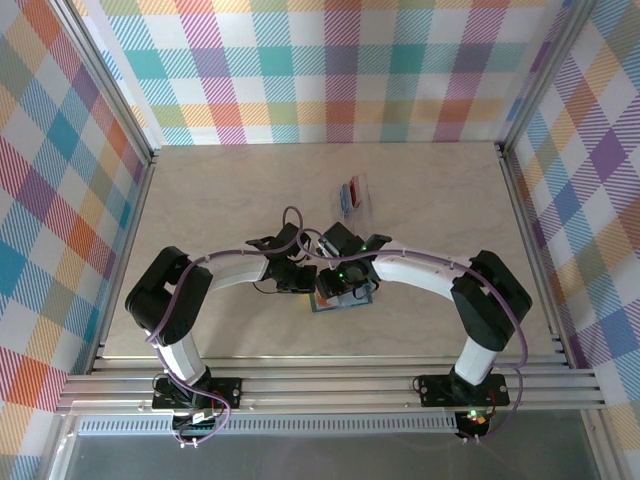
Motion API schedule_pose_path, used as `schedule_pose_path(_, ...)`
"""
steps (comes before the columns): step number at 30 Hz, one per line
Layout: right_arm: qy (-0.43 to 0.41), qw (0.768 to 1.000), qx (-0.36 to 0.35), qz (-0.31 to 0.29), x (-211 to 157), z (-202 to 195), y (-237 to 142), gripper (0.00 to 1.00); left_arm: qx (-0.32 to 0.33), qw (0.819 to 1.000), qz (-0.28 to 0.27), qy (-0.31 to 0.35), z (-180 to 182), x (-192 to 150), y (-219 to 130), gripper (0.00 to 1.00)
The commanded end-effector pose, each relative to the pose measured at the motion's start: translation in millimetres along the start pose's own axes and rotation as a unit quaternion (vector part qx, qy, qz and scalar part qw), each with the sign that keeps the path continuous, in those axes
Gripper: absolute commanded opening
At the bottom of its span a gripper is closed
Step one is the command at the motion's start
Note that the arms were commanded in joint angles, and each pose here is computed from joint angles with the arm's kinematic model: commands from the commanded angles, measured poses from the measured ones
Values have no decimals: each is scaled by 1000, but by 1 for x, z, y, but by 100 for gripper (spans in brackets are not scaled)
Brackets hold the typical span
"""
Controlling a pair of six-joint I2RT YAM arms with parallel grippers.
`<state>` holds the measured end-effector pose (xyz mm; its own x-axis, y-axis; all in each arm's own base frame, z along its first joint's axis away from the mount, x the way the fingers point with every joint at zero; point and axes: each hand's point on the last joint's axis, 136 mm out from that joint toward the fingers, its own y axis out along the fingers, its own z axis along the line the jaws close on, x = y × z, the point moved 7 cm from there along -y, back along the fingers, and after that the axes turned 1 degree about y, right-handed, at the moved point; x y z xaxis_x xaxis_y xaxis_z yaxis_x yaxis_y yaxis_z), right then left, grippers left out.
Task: Put the credit cards into the card holder
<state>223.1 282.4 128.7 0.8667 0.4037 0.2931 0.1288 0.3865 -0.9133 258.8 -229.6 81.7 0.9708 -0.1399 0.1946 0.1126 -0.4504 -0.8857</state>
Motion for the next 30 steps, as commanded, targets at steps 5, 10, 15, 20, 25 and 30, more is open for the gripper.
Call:
schedule_pose_path(5,22,998,56,11,-17,8,-6,57,10,1000,26,-8,8,-9,19,5)
schedule_pose_path(10,37,998,51,24,-29,2,-2,61,10,1000,25,-8,8,-9,18,5)
schedule_pose_path(15,41,998,51,24,-35,0,-1,64,7,1000,25,-9,7,-8,18,5)
schedule_pose_path(20,30,998,48,9,-23,3,-3,64,0,1000,28,-14,7,-9,16,5)
schedule_pose_path(25,21,998,58,3,-12,9,2,64,-44,999,11,-27,5,-3,11,5)
schedule_pose_path(30,13,996,84,-6,-7,18,4,65,-79,996,10,-46,7,-2,10,7)
